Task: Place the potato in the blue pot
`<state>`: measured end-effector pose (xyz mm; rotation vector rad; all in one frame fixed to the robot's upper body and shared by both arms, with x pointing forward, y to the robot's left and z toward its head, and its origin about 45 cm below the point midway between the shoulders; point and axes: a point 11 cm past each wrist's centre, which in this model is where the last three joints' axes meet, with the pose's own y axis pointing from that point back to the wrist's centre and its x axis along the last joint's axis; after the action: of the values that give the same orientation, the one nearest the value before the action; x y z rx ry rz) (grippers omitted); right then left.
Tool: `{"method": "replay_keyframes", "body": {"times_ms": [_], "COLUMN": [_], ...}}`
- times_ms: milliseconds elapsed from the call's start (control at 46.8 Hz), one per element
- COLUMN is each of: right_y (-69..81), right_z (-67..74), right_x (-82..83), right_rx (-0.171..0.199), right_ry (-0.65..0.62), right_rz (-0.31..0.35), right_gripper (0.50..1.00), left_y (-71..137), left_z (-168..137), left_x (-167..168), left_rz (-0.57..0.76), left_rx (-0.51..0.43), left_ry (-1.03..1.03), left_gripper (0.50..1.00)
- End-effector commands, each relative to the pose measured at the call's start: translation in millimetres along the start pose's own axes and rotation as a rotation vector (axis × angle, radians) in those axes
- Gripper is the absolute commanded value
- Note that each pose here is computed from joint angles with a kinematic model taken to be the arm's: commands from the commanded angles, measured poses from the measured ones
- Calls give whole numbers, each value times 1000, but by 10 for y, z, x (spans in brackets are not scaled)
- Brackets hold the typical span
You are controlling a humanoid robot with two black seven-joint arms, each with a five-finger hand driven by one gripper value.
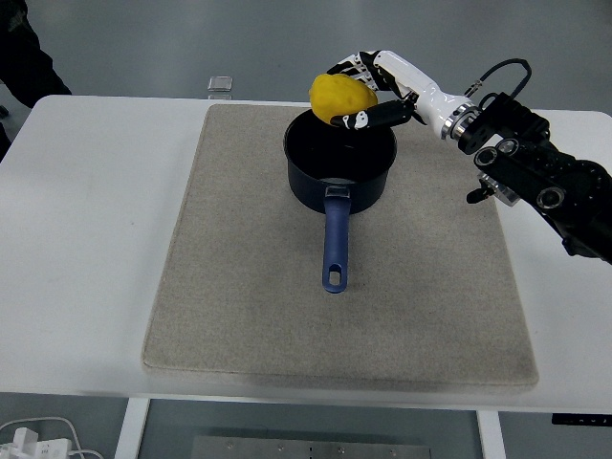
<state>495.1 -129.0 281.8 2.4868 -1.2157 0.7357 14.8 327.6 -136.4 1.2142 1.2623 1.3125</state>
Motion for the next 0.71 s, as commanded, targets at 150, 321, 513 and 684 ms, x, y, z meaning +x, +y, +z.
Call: {"method": "replay_keyframes", "body": {"times_ms": [150,321,513,684], "right_y": [33,38,22,34], "right_z": [154,217,219,243], "right_x": [-135,-252,-336,-349], "right_rx": [-29,-38,-37,-42], "right_ry": [-18,-36,-43,-49], "right_rz": [0,12,16,16], "right_gripper": [500,500,500,584], "left_y": [0,0,0,0], "left_z": [2,2,2,2], "left_x": [5,-5,-5,-5], "left_rz": [1,-2,-2,-2], "left_rx": [-1,-1,-1,-1], "left_ry": [2,1,1,1], "left_gripper": [999,999,999,999]}}
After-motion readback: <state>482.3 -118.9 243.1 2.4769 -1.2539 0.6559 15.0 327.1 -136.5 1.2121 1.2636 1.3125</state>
